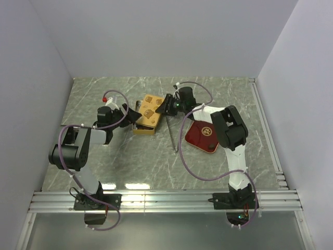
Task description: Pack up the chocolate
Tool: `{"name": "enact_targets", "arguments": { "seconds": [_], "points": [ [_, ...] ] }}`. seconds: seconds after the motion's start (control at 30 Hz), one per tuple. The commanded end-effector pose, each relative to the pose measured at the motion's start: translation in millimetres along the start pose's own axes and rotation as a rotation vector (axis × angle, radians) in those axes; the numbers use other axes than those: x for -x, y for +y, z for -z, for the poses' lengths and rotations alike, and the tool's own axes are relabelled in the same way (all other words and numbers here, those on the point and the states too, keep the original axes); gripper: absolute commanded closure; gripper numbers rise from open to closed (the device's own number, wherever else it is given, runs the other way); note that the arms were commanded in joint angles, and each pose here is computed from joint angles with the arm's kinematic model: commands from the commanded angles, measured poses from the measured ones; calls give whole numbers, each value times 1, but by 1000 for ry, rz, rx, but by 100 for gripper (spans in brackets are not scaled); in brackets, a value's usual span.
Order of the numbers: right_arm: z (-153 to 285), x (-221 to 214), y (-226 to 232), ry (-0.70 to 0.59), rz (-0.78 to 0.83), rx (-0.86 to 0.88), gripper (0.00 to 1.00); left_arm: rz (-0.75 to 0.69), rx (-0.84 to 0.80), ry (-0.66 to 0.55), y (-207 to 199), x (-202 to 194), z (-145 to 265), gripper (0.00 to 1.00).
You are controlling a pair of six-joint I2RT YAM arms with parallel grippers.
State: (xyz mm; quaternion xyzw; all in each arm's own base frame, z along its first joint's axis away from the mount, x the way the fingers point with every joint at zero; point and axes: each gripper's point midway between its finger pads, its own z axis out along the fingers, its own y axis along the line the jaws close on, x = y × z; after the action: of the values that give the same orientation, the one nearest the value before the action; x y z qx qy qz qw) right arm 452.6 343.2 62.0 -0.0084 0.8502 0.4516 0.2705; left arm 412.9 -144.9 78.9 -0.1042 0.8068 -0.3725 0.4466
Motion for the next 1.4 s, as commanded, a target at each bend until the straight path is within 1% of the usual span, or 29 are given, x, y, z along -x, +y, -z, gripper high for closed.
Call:
{"name": "enact_targets", "arguments": {
  "seconds": [0.0,0.27,0.47,0.67,0.77,0.87,0.9,0.97,1.0,1.07,1.1,1.37],
  "points": [
    [-8,-33,-30,99,50,-110,52,-46,-86,-49,-21,19,-6,14],
    [-7,-42,-19,133,93,-109,51,-44,-103,-38,-24,16,-6,15],
    [-7,-51,-15,166,124,-118,48,-40,-111,-31,-25,13,-7,16],
    [-8,-54,-12,168,141,-127,47,-40,-105,-27,-25,12,-6,18],
    [-8,-53,-9,161,142,-122,47,-42,-99,-23,-24,12,-6,20],
    [-7,-49,2,147,145,-107,47,-39,-96,-16,-24,10,-6,30],
    [-7,-47,4,142,144,-104,47,-38,-96,-13,-23,9,-6,36],
    [-6,-44,11,132,151,-96,47,-35,-88,-8,-22,8,-7,42],
    [-7,-45,15,135,154,-88,47,-35,-88,-6,-22,7,-6,47],
    [-7,-43,20,131,157,-84,47,-35,-85,-4,-21,7,-7,51],
    [-7,-43,22,129,160,-85,47,-34,-85,-2,-21,6,-6,55],
    [-7,-37,29,103,191,-107,46,-21,-48,22,-11,-1,-10,67]
  ]
}}
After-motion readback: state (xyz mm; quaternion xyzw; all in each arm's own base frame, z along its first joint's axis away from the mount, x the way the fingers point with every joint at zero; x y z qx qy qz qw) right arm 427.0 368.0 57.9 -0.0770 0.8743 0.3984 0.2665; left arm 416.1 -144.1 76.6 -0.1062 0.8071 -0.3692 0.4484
